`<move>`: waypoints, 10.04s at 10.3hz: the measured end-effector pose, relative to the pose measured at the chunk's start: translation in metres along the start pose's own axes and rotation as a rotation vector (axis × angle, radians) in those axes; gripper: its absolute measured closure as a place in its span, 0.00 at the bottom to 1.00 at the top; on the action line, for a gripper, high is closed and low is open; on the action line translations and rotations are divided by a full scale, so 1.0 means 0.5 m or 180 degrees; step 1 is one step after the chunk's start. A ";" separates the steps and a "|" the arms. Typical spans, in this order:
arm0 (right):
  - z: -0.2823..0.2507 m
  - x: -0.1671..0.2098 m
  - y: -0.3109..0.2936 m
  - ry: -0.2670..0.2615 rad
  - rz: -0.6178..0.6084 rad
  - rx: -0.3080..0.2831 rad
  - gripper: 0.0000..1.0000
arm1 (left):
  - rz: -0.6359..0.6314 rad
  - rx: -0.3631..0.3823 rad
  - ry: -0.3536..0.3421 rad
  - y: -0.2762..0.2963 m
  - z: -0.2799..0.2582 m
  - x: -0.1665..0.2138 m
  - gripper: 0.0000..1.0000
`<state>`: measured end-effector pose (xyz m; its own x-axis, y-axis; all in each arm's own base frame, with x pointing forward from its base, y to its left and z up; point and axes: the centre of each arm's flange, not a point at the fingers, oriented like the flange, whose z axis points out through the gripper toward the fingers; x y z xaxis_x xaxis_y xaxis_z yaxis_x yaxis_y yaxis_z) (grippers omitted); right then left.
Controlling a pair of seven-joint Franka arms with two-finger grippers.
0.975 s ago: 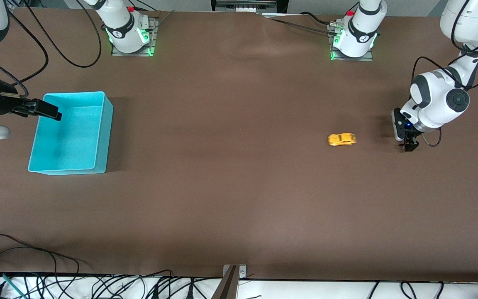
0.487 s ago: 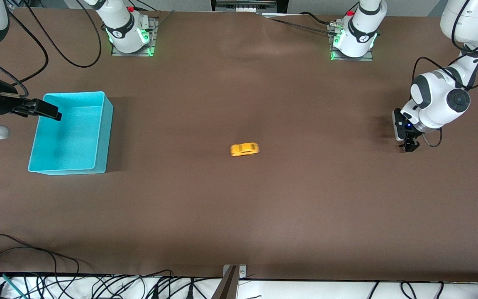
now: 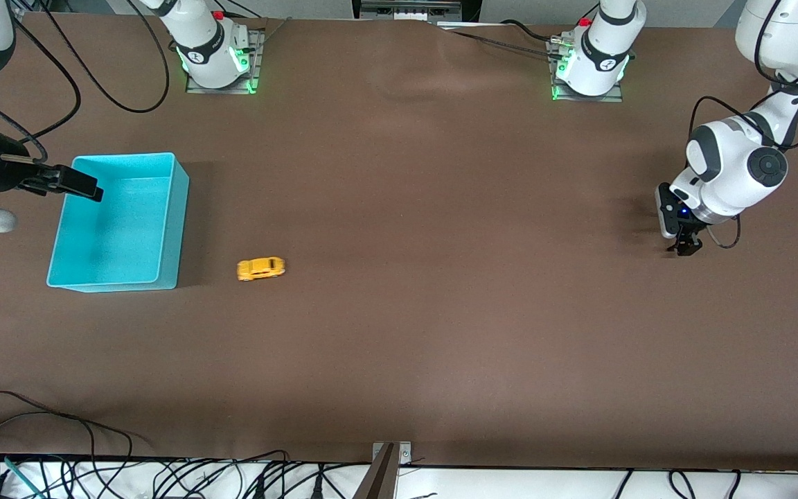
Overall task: Wind up and store yellow beetle car
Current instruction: 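Release the car with the left gripper, letting it roll toward the bin, then grasp the yellow car beside the bin with the right gripper while the left gripper withdraws, then lift the car into the cyan bin and open the right gripper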
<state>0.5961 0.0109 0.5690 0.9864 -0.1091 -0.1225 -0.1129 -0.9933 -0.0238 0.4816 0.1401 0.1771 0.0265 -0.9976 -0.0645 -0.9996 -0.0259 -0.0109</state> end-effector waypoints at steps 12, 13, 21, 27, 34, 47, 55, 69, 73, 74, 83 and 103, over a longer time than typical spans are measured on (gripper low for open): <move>0.078 0.046 -0.095 0.0000 -0.0422 0.0213 0.00 | 0.0080 0.0574 0.0127 -0.141 -0.544 0.017 0.00; 0.119 0.067 -0.121 -0.0006 -0.0684 0.0202 0.00 | 0.0006 0.0578 0.0145 -0.155 -0.595 0.025 0.00; 0.472 0.235 -0.124 0.0096 -0.4165 0.0113 0.00 | -0.1280 -0.0087 0.0194 -0.126 -0.892 0.036 0.00; 0.578 0.260 -0.105 0.0094 -0.5523 0.0086 0.00 | -0.2730 -0.0423 0.0027 -0.105 -0.935 0.155 0.00; 0.670 0.211 -0.048 0.0118 -0.5571 0.0057 0.00 | -0.4054 -0.0458 -0.0147 -0.094 -0.959 0.283 0.00; 0.727 0.146 -0.053 0.0324 -0.5582 -0.0148 0.34 | -0.4835 -0.0363 0.0095 -0.114 -0.928 0.297 0.00; 0.679 0.142 -0.082 0.0513 -0.5336 -0.0145 0.58 | -0.4970 -0.0417 0.0043 -0.119 -0.915 0.263 0.00; 0.498 -0.122 0.233 0.0354 -0.4214 -0.0435 0.58 | -0.4940 -0.0433 0.0022 -0.117 -0.914 0.273 0.00; 0.650 -0.226 0.332 0.0414 -0.3970 -0.0501 0.58 | -0.4932 -0.0432 0.0022 -0.117 -0.914 0.276 0.00; 0.665 -0.237 0.342 0.0379 -0.3930 -0.0472 0.58 | -0.4931 -0.0432 0.0022 -0.117 -0.914 0.276 0.00; 0.731 -0.264 0.381 0.0180 -0.3791 -0.0386 0.58 | -0.4929 -0.0432 0.0022 -0.117 -0.914 0.277 0.00; 0.205 -0.056 0.204 0.0276 -0.1798 -0.0129 0.00 | -0.4939 -0.0433 0.0022 -0.117 -0.914 0.274 0.00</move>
<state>0.5448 -0.0834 0.4685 0.8987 0.4381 -0.0199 0.4376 -0.8988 -0.0236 0.5396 -0.0245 0.6248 0.9974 0.0104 -0.0717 0.0123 -0.9996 0.0271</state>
